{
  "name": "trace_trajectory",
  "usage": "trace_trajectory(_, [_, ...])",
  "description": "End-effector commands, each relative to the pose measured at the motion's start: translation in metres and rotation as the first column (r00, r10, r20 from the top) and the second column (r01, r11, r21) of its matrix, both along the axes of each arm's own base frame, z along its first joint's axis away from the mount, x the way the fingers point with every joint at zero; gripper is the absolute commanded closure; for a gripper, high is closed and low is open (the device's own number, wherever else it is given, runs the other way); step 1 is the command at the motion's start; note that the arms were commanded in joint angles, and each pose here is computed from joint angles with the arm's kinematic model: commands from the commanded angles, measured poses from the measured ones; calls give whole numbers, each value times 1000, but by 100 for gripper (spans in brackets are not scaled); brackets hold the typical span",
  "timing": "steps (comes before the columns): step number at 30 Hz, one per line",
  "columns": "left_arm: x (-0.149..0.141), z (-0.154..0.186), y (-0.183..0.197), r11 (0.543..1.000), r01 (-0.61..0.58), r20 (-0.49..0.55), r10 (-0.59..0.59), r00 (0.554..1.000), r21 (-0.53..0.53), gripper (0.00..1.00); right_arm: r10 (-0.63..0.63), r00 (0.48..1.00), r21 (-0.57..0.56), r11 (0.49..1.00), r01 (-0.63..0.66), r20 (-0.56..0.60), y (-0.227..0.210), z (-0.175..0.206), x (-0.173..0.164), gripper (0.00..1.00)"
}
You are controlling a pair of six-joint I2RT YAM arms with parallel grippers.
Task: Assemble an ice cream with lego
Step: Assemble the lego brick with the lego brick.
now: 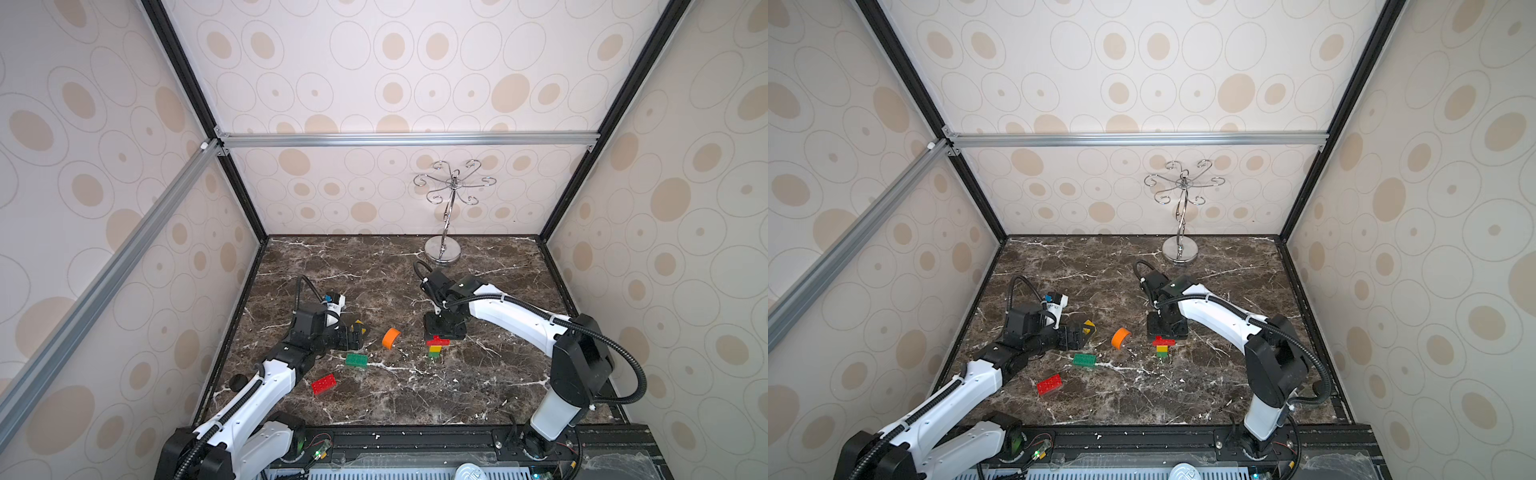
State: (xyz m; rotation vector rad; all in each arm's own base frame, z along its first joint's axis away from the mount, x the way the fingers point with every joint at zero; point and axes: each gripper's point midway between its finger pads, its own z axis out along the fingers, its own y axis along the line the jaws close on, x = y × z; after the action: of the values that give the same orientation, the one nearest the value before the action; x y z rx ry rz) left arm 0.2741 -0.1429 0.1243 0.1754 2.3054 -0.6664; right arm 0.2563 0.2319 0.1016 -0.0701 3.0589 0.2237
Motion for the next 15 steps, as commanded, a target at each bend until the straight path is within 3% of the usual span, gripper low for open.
trace_trajectory(1, [3,6,1,1000,-9,17,9,1000,-7,0,5,1000,-77,997,-7,-20,-7,-12,-2,49])
trace_trajectory(8, [3,6,1,1000,-5,18,5,1000,-8,0,21,997,-127,991,-30,-72,-13,-29,-9,50])
trace_trajectory(15, [3,6,1,1000,-6,18,6,1000,-7,0,-1,993,-50,999,-5,-116,1,-40,-21,51])
